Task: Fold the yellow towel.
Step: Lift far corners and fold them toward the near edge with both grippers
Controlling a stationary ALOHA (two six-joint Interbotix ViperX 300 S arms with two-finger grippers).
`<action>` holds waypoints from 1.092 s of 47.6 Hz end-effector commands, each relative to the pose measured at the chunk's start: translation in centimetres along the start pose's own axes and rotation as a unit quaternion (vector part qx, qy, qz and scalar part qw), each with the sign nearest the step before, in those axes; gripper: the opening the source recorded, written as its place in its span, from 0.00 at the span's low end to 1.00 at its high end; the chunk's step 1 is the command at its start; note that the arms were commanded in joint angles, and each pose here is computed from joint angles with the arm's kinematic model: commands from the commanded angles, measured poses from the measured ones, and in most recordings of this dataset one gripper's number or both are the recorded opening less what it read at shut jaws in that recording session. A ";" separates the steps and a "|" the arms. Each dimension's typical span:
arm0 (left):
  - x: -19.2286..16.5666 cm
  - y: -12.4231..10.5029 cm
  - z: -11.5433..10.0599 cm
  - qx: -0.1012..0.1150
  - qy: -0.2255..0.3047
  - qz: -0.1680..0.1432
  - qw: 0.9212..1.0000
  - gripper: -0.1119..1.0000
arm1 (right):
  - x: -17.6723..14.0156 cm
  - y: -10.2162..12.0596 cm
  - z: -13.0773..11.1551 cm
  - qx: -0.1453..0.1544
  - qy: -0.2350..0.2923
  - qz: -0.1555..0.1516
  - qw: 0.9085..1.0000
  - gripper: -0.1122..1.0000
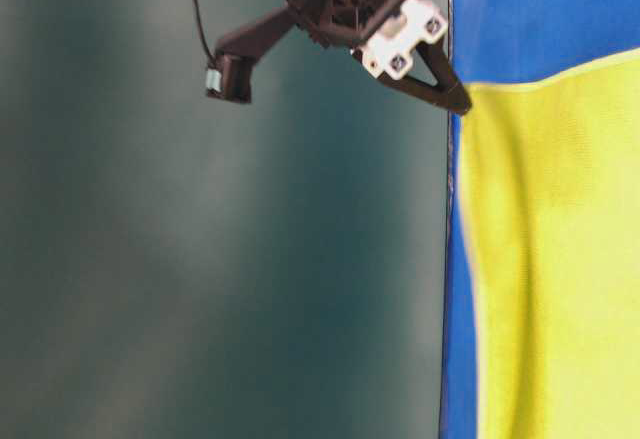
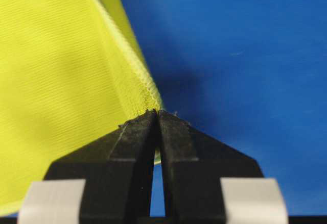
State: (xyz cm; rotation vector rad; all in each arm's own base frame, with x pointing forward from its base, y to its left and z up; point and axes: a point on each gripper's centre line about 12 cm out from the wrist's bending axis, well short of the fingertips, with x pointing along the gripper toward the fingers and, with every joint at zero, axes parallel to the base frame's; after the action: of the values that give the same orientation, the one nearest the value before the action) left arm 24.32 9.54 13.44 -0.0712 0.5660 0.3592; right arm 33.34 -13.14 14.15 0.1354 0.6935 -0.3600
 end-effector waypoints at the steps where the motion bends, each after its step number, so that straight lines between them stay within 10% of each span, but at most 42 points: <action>1: -1.0 -1.7 0.5 0.004 -0.019 -0.028 0.999 0.11 | -1.1 2.1 0.3 -0.005 -0.012 0.022 1.000 0.12; 25: -2.9 -11.8 -1.6 0.013 0.047 -0.194 0.980 0.11 | -2.5 10.5 -2.1 0.004 0.015 0.112 0.994 0.12; 52: -3.1 -13.1 -2.1 0.007 0.069 -0.209 0.976 0.11 | -2.5 12.6 -2.8 0.008 0.027 0.131 0.991 0.12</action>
State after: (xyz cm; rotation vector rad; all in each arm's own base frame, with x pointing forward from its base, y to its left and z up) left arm 24.91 -3.98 12.34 -0.1938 0.6987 -0.0588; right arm 34.00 -0.14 12.95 0.2456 0.7409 -0.1129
